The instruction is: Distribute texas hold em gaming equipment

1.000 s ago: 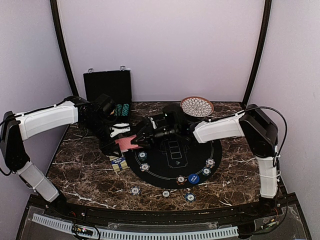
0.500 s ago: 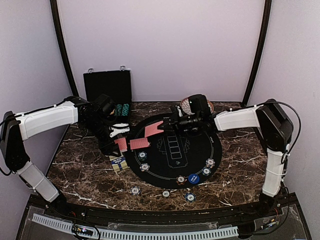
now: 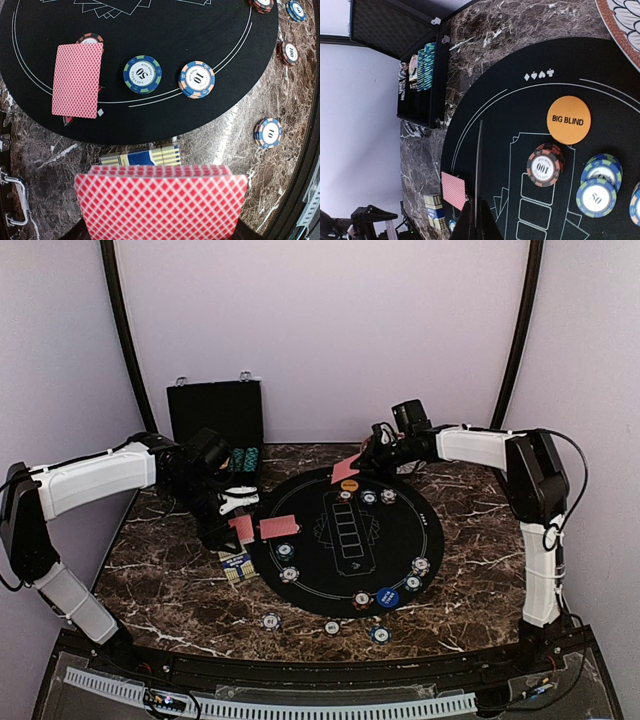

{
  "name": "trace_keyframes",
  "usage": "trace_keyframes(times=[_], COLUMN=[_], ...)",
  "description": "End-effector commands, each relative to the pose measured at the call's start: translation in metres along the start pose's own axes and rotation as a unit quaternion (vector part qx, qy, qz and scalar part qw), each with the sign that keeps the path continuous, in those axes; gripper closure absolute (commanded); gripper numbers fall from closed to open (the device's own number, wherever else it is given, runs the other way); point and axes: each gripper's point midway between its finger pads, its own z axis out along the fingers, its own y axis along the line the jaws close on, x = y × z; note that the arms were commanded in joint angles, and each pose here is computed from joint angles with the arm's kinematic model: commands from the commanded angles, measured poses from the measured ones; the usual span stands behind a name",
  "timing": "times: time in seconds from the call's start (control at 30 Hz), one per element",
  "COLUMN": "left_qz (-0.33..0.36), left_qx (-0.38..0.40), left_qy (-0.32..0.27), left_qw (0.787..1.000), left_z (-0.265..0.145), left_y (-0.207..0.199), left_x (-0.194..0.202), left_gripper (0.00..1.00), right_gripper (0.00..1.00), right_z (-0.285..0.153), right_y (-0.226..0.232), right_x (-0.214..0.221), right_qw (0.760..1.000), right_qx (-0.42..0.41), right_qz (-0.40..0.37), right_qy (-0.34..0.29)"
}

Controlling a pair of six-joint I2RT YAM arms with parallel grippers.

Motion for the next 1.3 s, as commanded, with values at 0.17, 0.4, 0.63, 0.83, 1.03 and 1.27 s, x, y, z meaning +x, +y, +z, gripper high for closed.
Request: trace_keyframes(times=[0.17,0.4,0.63,0.83,1.03,1.27], left_qz=[0.001,-0.001,-0.002,-0.002,-0.003,-0.003], left_qx=[0.003,0.004,0.007,0.008,0.007,0.01], left_qy=[-0.007,-0.008,-0.006,-0.006,-0.006,-0.006], left_qw=[1.0,1.0,1.0,1.0,1.0,1.0], left_z=[-0.009,-0.009,-0.008,-0.008,-0.009,-0.009], left_y=[-0.005,-0.006,-0.006,-0.007,-0.007,-0.008], left_x=[0.003,0.003,0.003,0.003,0.004,0.004], left_gripper=[0.86,0.86,0.86,0.86,0.86,0.86], right_gripper=[1.0,1.0,0.92,0.92,0.95,0.76], right_z=[0.035,0.047,0.049,0.054,0.059,0.052], right_y=[-0.035,-0.041,-0.046,-0.047,-0.05,-0.057], right_x=[-0.009,-0.012,-0.013,-0.021,-0.025,-0.031], right_qw=[0.999,0.999,0.998,0.998,0.998,0.996], right_qx=[0.045,0.046,0.055,0.056,0.052,0.086], right_qz=[0.004,0.007,0.003,0.0,0.002,-0.021], right_qy=[0.016,0.021,0.022,0.022,0.024,0.013])
